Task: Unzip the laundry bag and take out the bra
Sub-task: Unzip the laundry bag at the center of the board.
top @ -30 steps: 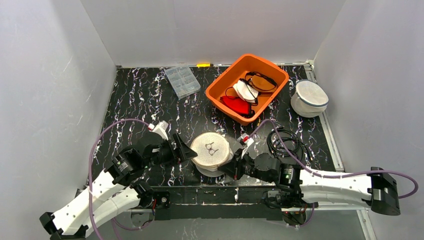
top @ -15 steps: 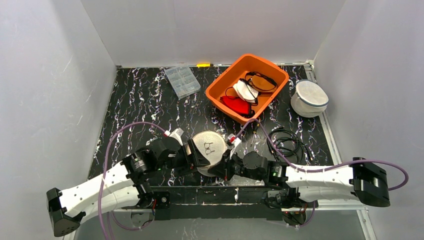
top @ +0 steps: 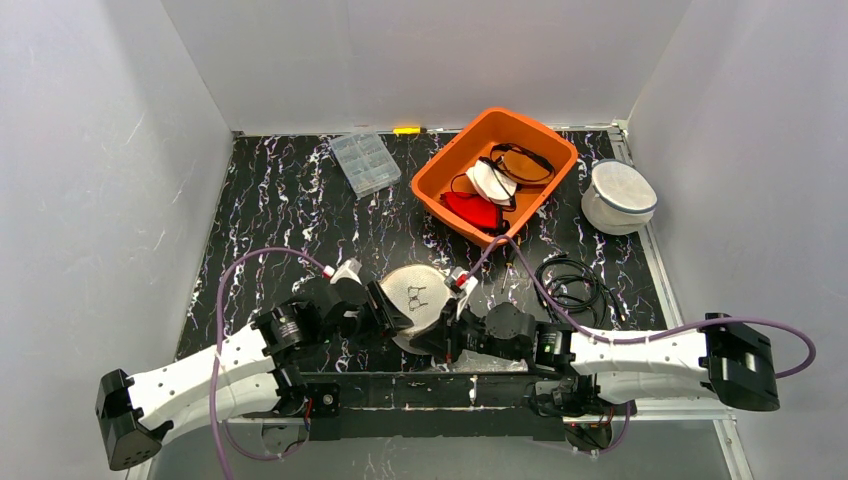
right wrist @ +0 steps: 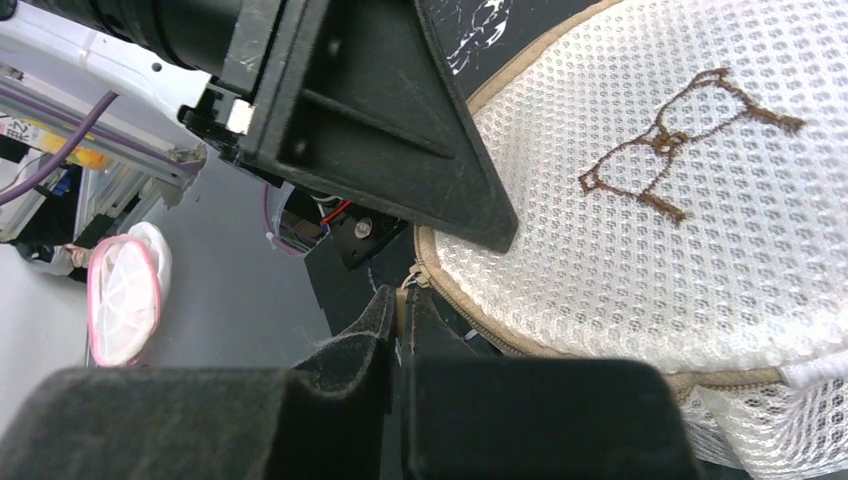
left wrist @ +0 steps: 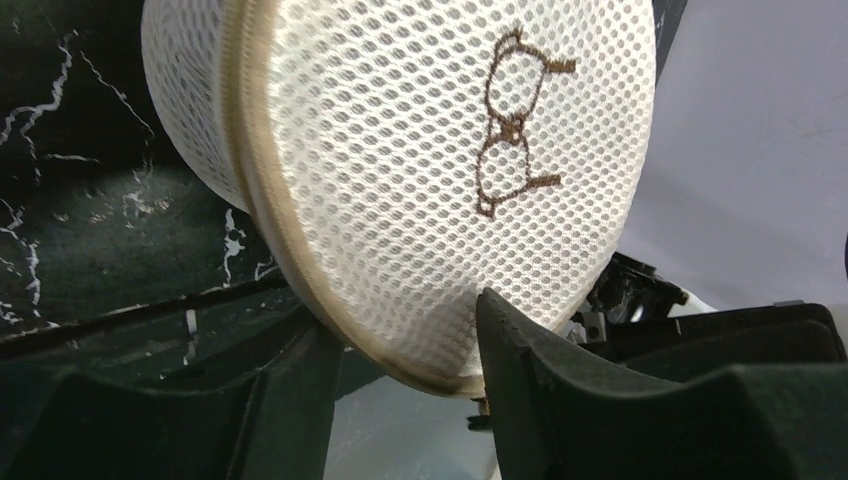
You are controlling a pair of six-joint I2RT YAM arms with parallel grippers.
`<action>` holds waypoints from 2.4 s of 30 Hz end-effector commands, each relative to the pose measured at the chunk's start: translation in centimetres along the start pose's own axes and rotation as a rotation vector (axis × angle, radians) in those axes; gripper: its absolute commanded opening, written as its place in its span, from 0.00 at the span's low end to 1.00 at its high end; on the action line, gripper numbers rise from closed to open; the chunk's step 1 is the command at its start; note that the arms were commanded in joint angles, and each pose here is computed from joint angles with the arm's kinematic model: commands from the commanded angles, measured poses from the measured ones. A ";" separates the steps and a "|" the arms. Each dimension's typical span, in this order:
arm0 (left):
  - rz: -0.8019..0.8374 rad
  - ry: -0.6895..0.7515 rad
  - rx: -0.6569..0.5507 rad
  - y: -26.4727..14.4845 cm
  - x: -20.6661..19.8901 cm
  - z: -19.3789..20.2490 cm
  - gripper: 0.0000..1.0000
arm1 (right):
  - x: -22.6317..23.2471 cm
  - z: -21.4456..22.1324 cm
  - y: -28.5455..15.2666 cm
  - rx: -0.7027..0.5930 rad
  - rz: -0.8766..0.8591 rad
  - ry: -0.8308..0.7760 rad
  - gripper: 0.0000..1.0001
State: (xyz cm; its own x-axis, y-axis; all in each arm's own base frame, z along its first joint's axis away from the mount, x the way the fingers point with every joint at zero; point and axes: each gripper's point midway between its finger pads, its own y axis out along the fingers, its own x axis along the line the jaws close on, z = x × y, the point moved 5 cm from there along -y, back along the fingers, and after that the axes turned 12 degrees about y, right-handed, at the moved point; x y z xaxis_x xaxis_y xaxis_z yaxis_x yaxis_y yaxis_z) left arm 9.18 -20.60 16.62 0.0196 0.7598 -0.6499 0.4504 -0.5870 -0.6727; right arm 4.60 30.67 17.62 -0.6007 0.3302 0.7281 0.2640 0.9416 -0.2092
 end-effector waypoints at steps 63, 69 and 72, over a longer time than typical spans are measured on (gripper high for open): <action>0.039 0.004 -0.157 -0.4 -0.3 -4.1 0.00 | -0.6 -3.4 -6.3 -0.250 0.116 0.344 0.72; 0.069 -0.036 -0.203 -0.3 0.2 -4.1 0.00 | -2.0 -3.2 -6.8 -0.356 0.093 0.524 0.77; 0.085 -0.058 -0.230 -0.2 0.4 -4.2 0.00 | -2.0 -3.4 -6.3 -0.381 0.085 0.589 0.76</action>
State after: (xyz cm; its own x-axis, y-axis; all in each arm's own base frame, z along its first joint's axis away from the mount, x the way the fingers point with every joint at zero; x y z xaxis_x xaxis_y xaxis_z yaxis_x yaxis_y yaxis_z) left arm 12.16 -19.25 17.80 0.0366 0.7164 -0.6968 0.5831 -0.5816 -0.5673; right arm 5.94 23.40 19.03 -0.2012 0.3074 0.9301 0.5439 0.8248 -0.1549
